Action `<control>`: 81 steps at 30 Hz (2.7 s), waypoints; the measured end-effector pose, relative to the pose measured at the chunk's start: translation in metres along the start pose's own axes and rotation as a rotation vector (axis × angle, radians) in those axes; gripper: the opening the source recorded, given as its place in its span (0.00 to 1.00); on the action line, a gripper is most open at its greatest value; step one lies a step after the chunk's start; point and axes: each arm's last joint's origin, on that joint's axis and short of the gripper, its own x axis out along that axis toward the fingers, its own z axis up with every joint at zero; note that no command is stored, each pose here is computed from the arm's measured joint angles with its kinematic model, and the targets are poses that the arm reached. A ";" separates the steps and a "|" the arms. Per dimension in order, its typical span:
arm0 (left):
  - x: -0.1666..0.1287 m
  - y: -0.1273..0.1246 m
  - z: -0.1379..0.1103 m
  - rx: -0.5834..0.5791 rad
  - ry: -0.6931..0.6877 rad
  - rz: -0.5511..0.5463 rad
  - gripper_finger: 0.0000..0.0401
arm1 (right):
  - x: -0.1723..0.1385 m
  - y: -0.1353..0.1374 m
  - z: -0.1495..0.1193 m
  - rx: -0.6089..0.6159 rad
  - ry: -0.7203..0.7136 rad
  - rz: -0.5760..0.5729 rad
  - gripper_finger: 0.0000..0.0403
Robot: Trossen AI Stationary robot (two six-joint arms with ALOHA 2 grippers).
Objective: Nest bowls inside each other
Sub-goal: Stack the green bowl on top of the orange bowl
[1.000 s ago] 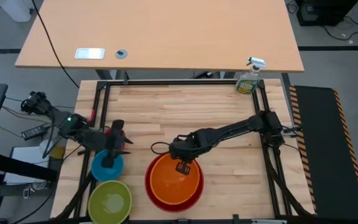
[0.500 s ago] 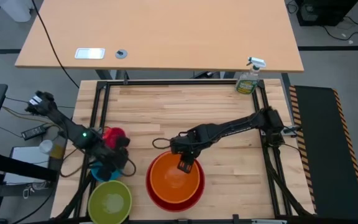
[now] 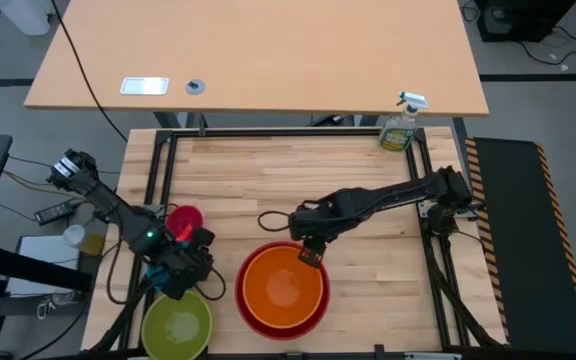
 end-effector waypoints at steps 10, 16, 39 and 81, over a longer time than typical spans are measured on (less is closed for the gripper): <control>0.012 -0.025 0.013 -0.017 -0.044 -0.170 0.47 | -0.022 0.005 -0.026 -0.006 -0.060 -0.142 0.44; 0.027 -0.043 0.012 0.000 0.012 -0.155 0.47 | -0.022 0.011 -0.032 -0.001 -0.064 -0.148 0.44; 0.059 -0.055 0.012 -0.054 0.153 -0.151 0.11 | -0.023 0.021 -0.041 0.057 -0.090 -0.145 0.44; -0.015 0.073 0.076 -0.328 -0.583 -0.087 0.03 | -0.028 0.033 -0.108 0.047 -0.021 -0.349 0.33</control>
